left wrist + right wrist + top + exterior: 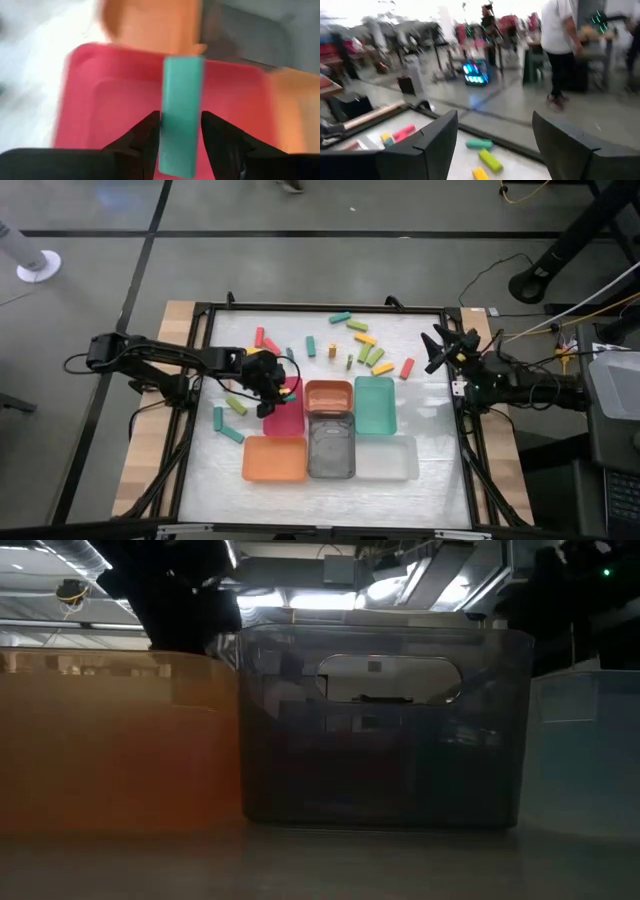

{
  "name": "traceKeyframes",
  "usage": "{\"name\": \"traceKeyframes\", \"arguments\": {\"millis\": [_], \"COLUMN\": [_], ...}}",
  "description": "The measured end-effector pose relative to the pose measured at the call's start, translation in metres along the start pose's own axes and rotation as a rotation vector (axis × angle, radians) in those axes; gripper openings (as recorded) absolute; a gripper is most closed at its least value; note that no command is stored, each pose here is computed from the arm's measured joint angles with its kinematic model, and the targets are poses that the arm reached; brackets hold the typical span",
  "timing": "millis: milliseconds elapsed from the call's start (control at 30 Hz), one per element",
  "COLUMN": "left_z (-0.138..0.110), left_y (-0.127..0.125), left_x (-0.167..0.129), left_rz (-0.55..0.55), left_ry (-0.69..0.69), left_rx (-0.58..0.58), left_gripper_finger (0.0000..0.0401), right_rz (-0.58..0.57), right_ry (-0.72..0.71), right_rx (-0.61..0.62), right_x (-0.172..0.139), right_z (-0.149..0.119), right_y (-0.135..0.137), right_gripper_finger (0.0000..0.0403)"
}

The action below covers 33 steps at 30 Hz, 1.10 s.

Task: Sort blocks
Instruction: Put the blue block into the pink bin, then put the orange block into the green bin

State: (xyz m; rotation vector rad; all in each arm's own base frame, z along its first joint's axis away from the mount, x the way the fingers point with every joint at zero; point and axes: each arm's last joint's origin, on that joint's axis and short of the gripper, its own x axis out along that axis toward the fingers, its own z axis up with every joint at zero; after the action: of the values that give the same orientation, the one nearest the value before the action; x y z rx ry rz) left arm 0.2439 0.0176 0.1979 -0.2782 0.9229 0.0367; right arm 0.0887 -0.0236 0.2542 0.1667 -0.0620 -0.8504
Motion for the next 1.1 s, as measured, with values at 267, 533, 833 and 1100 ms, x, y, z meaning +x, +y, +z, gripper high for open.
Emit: {"name": "traceKeyframes", "arguments": {"millis": [267,533,833,1100], "left_z": [0.0,0.001,0.001,0.001], "left_y": [0.002,0.002,0.002,0.002], "left_x": [0.006,0.005,0.005,0.005], "left_rz": [0.033,0.031,0.031,0.031], "left_ry": [0.01,-0.004,-0.008,-0.007], "left_rx": [-0.016,-0.014,0.009,0.009], "left_gripper_finger": [0.017,0.0171,0.0171,0.0171], "right_rz": [-0.134,-0.297,-0.445,-0.573], "right_ry": [0.305,0.624,0.989,1.181], "right_rx": [0.116,0.197,0.324,0.36], "right_x": [0.013,0.045,0.099,0.126], "right_z": [0.022,0.018,-0.017,-0.052], "right_y": [0.018,0.028,0.009,-0.002], "right_gripper_finger": [0.0256,0.0256,0.0256,0.0256]}}
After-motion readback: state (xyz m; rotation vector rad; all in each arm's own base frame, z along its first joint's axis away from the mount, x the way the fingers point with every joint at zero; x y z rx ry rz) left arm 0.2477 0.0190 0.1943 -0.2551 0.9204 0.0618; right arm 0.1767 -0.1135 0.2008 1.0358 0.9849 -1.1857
